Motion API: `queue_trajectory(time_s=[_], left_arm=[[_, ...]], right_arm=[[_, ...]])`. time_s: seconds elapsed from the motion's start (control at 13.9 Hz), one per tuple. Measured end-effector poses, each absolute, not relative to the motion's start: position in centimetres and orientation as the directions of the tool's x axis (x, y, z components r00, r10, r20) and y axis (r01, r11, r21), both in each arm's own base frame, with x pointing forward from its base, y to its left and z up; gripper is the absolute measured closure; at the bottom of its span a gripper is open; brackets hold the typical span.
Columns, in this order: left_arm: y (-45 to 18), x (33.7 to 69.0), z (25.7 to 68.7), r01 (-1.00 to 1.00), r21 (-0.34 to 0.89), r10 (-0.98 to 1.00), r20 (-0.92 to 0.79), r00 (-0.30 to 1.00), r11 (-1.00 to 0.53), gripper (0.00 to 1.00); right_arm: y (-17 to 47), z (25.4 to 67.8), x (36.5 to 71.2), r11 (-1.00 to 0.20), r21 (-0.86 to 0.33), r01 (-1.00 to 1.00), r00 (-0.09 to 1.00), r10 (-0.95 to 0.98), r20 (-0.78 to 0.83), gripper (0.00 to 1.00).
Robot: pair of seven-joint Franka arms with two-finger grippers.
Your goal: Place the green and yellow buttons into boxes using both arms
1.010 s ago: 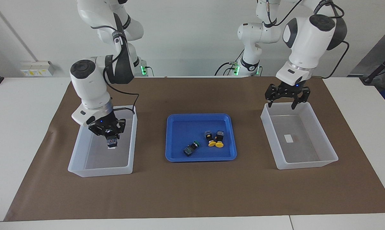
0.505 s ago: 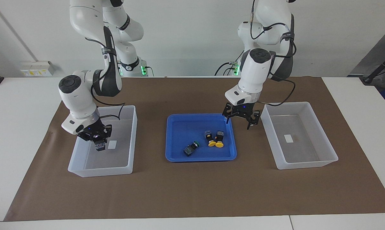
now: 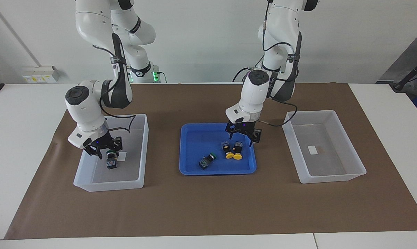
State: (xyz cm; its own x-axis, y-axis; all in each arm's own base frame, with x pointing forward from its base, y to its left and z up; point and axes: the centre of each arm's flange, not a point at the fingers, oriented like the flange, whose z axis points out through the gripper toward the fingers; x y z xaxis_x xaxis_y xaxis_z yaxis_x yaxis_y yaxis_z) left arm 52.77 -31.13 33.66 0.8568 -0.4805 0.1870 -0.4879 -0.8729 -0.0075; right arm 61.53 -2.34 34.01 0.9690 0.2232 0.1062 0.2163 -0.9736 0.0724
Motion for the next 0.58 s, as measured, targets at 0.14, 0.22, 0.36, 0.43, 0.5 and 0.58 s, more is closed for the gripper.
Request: queue_trajectory(time_s=[0.14, 0.22, 0.36, 0.43, 0.5, 0.58], left_arm=[[-31.8, 52.4, 32.1, -0.483, -0.004, -0.475, 0.187, 0.860, -0.876, 0.05], [-31.8, 52.4, 31.7, -0.482, -0.004, -0.474, 0.188, 0.860, -0.876, 0.15], [-31.4, 52.7, 31.6, -0.476, -0.006, -0.468, 0.190, 0.863, -0.880, 0.28], [-31.2, 52.8, 31.6, -0.473, -0.007, -0.466, 0.190, 0.864, -0.881, 0.30], [-31.0, 52.9, 31.5, -0.473, -0.008, -0.466, 0.188, 0.864, -0.881, 0.37], [-30.9, 52.8, 31.4, -0.473, -0.009, -0.466, 0.184, 0.865, -0.881, 0.37]], right_arm=[[-1.0, 35.9, 62.0, -0.969, 0.077, 0.233, 0.961, 0.242, 0.134, 0.00], [-0.2, 37.1, 62.1, -0.970, 0.075, 0.229, 0.961, 0.238, 0.142, 0.00], [1.7, 40.1, 62.2, -0.980, 0.065, 0.187, 0.967, 0.196, 0.165, 0.00], [2.7, 41.4, 62.2, -0.986, 0.058, 0.158, 0.969, 0.166, 0.181, 0.00], [3.9, 42.4, 62.2, -0.991, 0.048, 0.128, 0.972, 0.135, 0.195, 0.00], [5.4, 43.1, 62.1, -0.995, 0.036, 0.093, 0.974, 0.099, 0.205, 0.00]])
